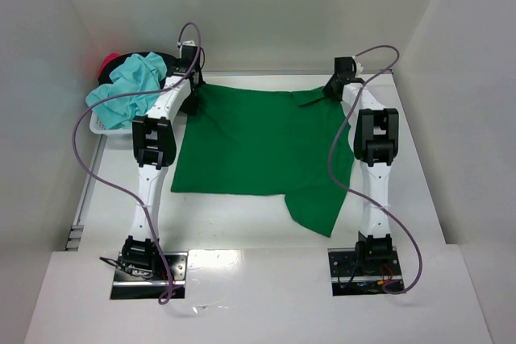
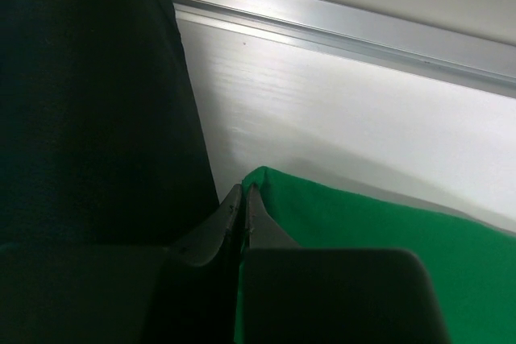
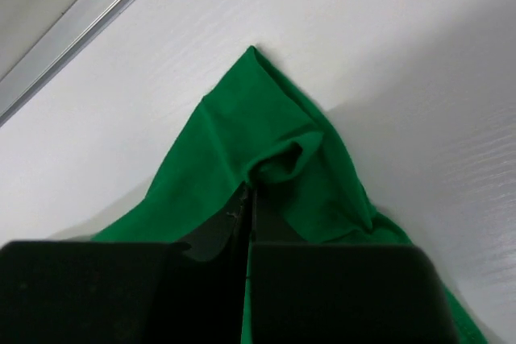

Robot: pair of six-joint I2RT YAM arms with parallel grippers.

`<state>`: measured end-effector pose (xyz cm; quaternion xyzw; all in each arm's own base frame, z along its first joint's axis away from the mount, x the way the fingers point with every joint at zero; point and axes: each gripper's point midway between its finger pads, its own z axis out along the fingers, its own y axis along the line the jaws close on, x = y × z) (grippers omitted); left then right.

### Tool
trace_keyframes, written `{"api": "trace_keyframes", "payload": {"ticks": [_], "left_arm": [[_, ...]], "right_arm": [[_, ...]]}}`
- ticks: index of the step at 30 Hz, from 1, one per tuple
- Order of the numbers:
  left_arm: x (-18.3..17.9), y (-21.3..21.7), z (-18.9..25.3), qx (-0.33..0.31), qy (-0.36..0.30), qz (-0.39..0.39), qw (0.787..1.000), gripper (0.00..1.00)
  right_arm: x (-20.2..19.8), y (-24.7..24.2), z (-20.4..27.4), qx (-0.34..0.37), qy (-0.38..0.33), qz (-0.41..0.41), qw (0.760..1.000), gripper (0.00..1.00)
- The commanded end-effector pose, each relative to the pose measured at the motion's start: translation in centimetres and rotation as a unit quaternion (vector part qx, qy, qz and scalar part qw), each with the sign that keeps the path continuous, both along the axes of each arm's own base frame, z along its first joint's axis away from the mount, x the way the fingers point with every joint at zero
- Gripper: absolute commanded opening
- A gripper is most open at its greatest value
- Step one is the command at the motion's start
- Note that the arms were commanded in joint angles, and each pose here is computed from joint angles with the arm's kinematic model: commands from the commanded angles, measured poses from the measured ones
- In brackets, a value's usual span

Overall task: Fold and stack the t-shirts
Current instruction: Grap the side of the flattened tshirt furthest away from the robot with both arms, then fold the flattened tshirt in 1/3 of the way

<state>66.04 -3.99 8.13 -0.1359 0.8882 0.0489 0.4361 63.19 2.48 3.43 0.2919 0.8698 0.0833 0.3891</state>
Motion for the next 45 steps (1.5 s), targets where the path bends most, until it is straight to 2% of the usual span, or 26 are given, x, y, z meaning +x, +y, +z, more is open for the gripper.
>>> {"api": "trace_keyframes", "payload": {"ticks": [1,4,10,15,18,24,25,27,28,30,32,33,34,36,42,45], "left_arm": [[0.8,0.8,2.2,0.015,-0.022,-0.006,1.0,0.0],[0.6,0.7,3.0,0.015,-0.026,-0.013,0.999,0.0],[0.1,0.0,3.3,0.002,-0.021,-0.03,0.999,0.0],[-0.4,0.0,3.9,0.003,-0.021,-0.036,0.999,0.0],[-0.9,0.1,4.3,0.011,-0.02,-0.042,0.999,0.0],[-2.2,0.5,5.5,0.021,-0.025,-0.044,0.998,0.0],[-3.0,0.6,5.2,0.021,-0.016,-0.045,0.999,0.0],[-3.3,1.2,5.2,0.025,-0.017,-0.043,0.999,0.0],[-3.7,1.3,5.7,0.025,-0.018,-0.043,0.999,0.0],[-4.5,1.8,4.6,0.023,-0.004,-0.042,0.999,0.0],[-5.0,2.3,5.0,0.023,-0.005,-0.044,0.999,0.0],[-5.5,2.3,4.2,0.023,0.003,-0.044,0.999,0.0],[-5.8,2.4,4.6,0.023,-0.001,-0.044,0.999,0.0],[-6.3,2.9,4.4,0.023,0.002,-0.04,0.999,0.0],[-7.8,2.7,3.4,0.02,0.017,-0.052,0.998,0.0],[-8.2,2.6,3.2,0.017,0.021,-0.056,0.998,0.0]], "right_arm": [[1.4,-1.2,2.9,-0.018,-0.032,-0.018,0.999,0.0],[1.4,-1.4,4.6,-0.024,-0.042,-0.019,0.999,0.0],[2.3,-4.0,12.7,-0.029,-0.11,-0.026,0.993,0.0],[2.0,-4.0,15.1,-0.023,-0.116,-0.007,0.993,0.0],[0.8,-3.3,15.1,-0.009,-0.112,0.004,0.994,0.0],[-3.8,-2.5,19.0,0.021,-0.143,-0.003,0.99,0.0],[-5.0,-2.1,17.7,0.03,-0.128,0.001,0.991,0.0],[-6.6,-1.4,20.8,0.052,-0.16,0.008,0.986,0.0],[-7.8,-1.1,19.2,0.061,-0.144,0.009,0.988,0.0],[-9.6,-0.6,21.1,0.079,-0.161,0.008,0.984,0.0],[-11.5,0.2,19.2,0.1,-0.14,0.014,0.985,0.0],[-12.3,0.4,20.3,0.112,-0.153,0.013,0.982,0.0],[-13.4,1.1,18.5,0.118,-0.135,0.013,0.984,0.0],[-14.5,1.7,18.4,0.129,-0.135,0.012,0.982,0.0],[-17.8,5.7,14.4,0.145,-0.093,0.03,0.985,0.0],[-19.2,6.2,12.4,0.161,-0.073,0.019,0.984,0.0]]}}
